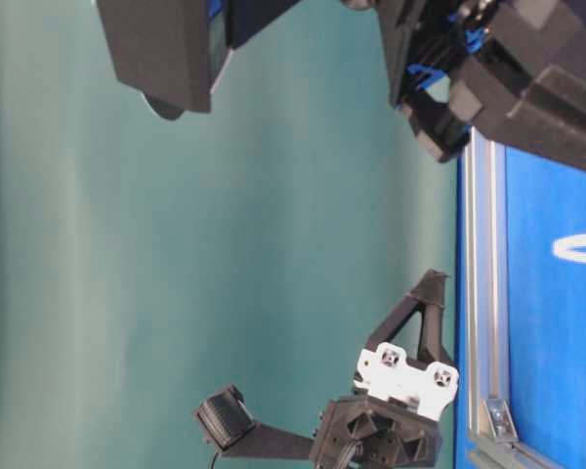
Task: Insert the wire through the string loop located in the center.
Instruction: 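Lift the USB cable with the right gripper, plug end pointing forward, then move the right gripper toward the white zip-tie loop on the frame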
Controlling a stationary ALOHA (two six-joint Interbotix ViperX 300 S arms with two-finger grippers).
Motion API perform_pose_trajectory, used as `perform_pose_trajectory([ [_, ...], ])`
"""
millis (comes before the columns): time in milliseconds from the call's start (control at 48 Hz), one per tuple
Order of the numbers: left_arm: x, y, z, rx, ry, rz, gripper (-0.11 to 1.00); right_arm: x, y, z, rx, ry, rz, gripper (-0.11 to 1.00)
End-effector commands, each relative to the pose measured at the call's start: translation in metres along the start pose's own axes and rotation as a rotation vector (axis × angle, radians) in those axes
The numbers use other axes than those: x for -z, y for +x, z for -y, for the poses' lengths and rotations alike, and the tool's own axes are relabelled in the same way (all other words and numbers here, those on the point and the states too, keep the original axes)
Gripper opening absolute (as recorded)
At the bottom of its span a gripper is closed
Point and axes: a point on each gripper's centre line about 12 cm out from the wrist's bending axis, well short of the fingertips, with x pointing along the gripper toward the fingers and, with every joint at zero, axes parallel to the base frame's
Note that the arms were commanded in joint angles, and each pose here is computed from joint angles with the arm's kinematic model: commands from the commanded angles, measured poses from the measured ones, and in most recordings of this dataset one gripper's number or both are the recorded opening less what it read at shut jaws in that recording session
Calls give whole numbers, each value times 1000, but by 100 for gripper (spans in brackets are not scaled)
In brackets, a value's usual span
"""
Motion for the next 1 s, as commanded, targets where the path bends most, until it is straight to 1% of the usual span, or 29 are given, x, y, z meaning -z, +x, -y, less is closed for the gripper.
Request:
perform_pose_trajectory([
  [0,-14,-2,2,6,-1,43,2,-15,-5,-3,-7,-1,46,-2],
  [646,-13,-4,2,8,-1,40,2,-14,-6,-3,-7,-1,39,-2],
  [792,-13,-4,4,11,-1,39,2,-8,-14,-2,-5,-1,16,-2],
  [979,-12,-5,4,13,1,36,2,3,-35,0,-2,9,1,-2],
])
